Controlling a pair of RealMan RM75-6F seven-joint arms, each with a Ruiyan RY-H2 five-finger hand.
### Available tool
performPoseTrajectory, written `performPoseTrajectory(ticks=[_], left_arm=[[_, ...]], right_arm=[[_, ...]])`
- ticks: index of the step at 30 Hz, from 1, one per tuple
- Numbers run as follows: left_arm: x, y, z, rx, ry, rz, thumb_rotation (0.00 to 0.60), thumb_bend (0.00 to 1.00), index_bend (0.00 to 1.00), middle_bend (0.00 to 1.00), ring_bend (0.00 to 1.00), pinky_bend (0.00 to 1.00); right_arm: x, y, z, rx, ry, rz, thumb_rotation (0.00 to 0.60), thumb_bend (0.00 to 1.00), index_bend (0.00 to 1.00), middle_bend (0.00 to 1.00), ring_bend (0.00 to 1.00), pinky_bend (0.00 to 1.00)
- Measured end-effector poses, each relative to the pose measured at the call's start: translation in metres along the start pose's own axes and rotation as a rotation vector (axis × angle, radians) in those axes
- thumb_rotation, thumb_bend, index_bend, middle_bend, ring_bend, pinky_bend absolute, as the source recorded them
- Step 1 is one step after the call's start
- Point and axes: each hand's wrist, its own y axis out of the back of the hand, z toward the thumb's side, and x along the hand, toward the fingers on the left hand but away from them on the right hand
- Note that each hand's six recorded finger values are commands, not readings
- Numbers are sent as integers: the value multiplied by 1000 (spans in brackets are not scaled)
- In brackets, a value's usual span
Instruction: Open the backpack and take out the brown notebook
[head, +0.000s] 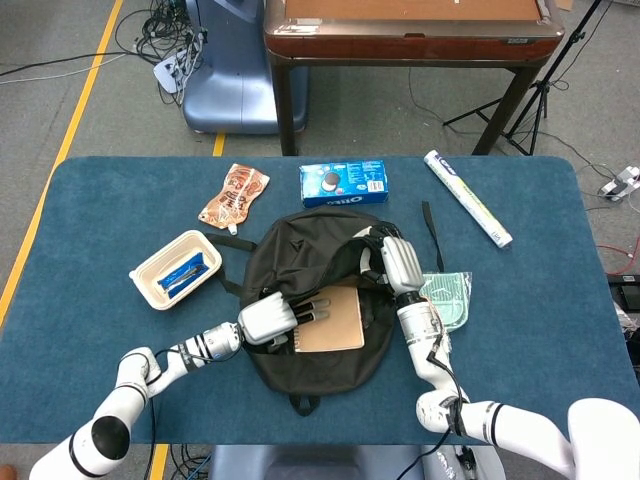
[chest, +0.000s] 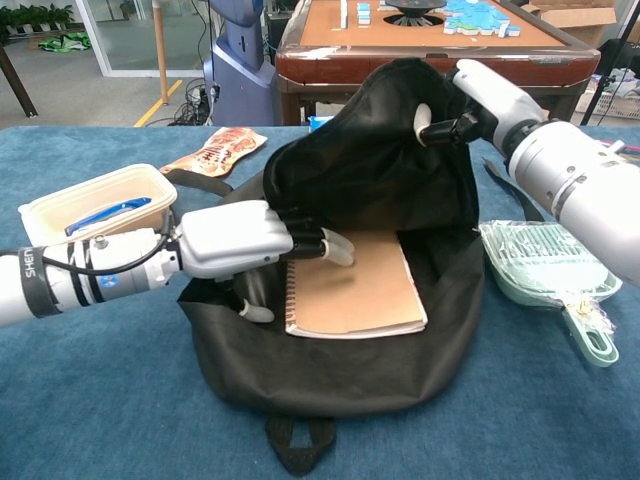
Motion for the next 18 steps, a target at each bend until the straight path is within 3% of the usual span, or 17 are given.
performPoseTrajectory(ticks=[11, 18], left_arm=[[9, -2, -4, -68, 61, 8, 600, 177, 218, 114, 16, 0], [11, -2, -4, -84, 74, 16, 600, 343, 258, 114, 7, 0]], right_arm=[[0, -2, -1, 0, -4, 2, 600, 781, 713, 377, 221, 133], [-1, -3, -4, 5, -11, 6, 600, 781, 708, 374, 221, 132]])
